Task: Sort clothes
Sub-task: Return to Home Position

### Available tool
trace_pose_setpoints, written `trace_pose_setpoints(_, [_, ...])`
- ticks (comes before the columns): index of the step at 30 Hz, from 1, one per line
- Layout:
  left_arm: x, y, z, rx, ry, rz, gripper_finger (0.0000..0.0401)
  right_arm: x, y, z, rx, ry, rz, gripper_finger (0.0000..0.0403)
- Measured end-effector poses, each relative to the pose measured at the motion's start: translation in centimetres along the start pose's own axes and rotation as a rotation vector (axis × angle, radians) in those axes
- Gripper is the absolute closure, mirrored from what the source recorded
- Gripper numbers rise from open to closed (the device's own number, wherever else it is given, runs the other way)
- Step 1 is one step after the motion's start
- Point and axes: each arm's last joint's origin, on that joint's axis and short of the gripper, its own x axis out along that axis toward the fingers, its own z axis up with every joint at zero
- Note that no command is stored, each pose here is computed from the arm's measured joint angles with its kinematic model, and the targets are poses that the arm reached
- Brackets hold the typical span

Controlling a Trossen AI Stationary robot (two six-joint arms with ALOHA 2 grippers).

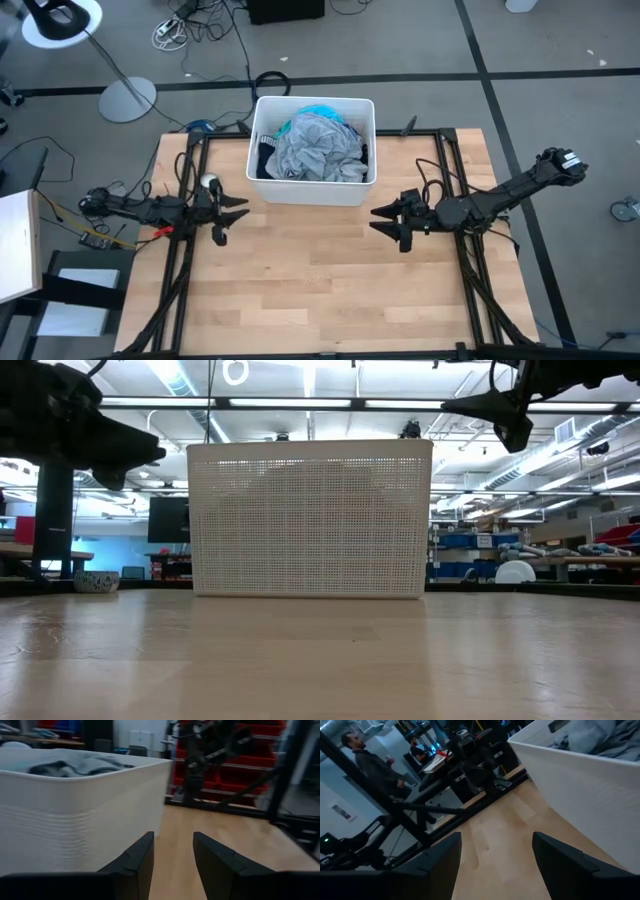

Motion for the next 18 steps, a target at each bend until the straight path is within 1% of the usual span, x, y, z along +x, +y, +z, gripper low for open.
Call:
trace_pose_setpoints(2, [0.1, 0.3, 0.0, 0.002, 0.000, 0.031, 0.0259, 0.1, -0.2, 0.2, 0.001, -0.009, -0.014, 0.0156])
trace_pose_setpoints(4, [0.2, 0.5, 0.0, 0.001, 0.003, 0.022, 0.0259, 0.2, -0.5, 0.3, -0.001, -0.017, -0.026, 0.0156])
trace_pose_setpoints(8, [0.2, 0.3, -0.1, 0.006, 0.024, -0.107, 0.0259, 0.3, -0.6, 0.5, -0.066, -0.023, -0.037, 0.0156])
trace_pose_setpoints(10, [0.2, 0.2, -0.1, 0.009, 0.031, -0.136, 0.0259, 0.3, -0.7, 0.4, -0.098, -0.024, -0.036, 0.0156])
trace_pose_setpoints(14, [0.2, 0.1, 0.0, 0.026, 0.010, -0.148, 0.0259, 0.2, -1.4, -0.5, -0.129, -0.006, -0.048, 0.0156])
trace_pose_setpoints(18, [0.2, 0.1, 0.0, 0.026, 0.010, -0.149, 0.0259, -0.1, -2.6, -1.9, -0.120, -0.041, -0.024, 0.0156])
